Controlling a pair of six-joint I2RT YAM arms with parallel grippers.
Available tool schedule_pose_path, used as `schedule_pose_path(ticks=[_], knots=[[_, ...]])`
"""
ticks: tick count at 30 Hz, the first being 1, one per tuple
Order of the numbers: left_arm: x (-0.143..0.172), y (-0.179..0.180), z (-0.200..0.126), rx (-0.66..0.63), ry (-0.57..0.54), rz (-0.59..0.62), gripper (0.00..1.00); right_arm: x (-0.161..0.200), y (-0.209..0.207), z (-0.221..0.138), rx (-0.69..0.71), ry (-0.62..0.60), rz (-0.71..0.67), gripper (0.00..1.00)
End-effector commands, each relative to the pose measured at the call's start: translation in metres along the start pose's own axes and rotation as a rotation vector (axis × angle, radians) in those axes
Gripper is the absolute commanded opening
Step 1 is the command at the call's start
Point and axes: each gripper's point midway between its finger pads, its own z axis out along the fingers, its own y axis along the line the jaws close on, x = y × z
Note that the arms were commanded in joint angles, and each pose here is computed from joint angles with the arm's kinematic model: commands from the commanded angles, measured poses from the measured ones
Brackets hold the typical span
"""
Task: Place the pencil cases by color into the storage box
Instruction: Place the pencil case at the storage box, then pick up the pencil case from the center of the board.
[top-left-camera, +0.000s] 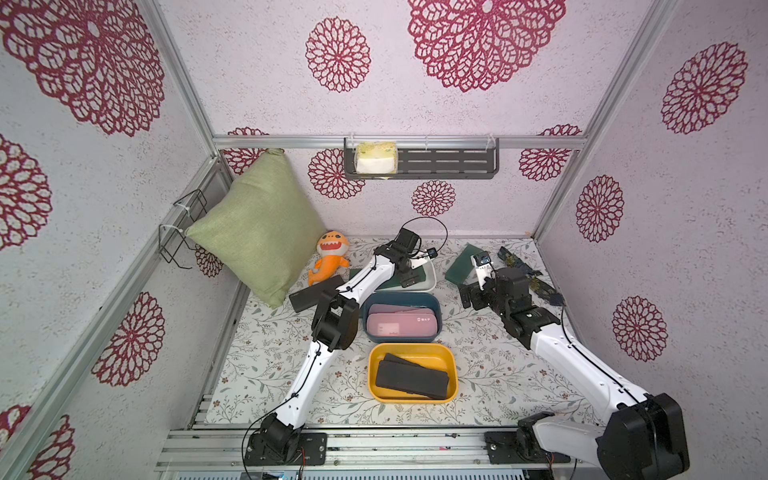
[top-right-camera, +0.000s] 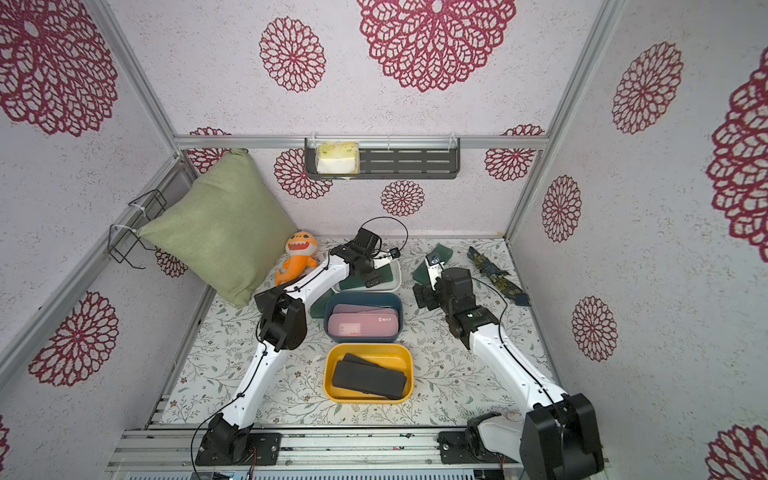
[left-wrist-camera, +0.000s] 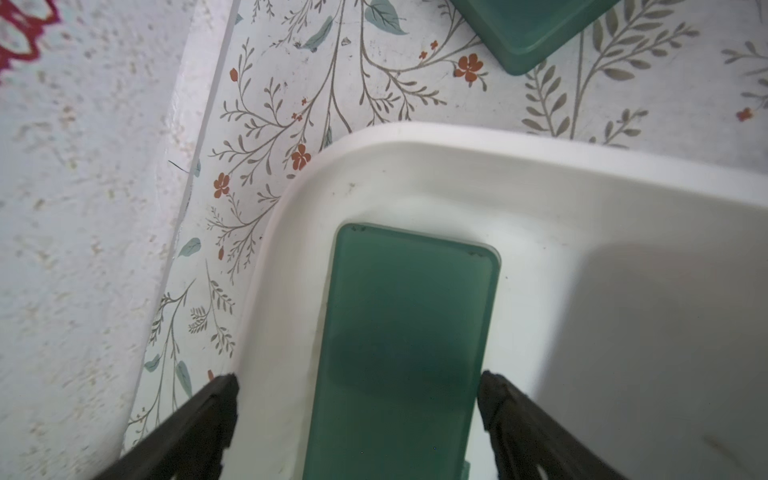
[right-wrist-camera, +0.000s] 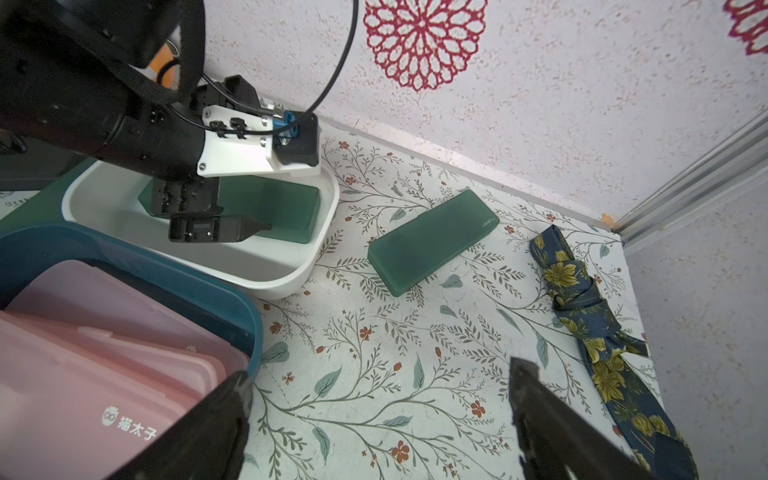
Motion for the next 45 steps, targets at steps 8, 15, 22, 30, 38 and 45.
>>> schedule_pose_path(ticks=[8,15,22,30,38,45], knots=[[-0.051,0.034,-0.085,-0.071,-0.182,-0.117,0.98,-0.005,-0.021,0.010,0.109,0.027,0.130,0.99],[-0.041,0.037,-0.103,-0.085,-0.171,-0.166,0.99,-0.004,-0.027,0.020,0.149,0.065,0.200,0.99],[-0.015,0.091,-0.158,-0.218,-0.226,-0.544,0.99,-0.006,-0.048,0.057,0.266,0.170,0.345,0.99],[0.078,0.115,-0.216,-0.271,-0.187,-1.120,0.98,0.005,-0.062,0.128,0.352,0.295,0.605,0.99],[0.111,0.085,-0.223,-0.211,-0.087,-1.240,0.97,0.013,-0.065,0.182,0.385,0.333,0.790,0.99],[0.109,0.074,-0.230,-0.072,-0.086,-1.260,0.97,0.028,-0.070,0.214,0.475,0.440,0.834,0.99]])
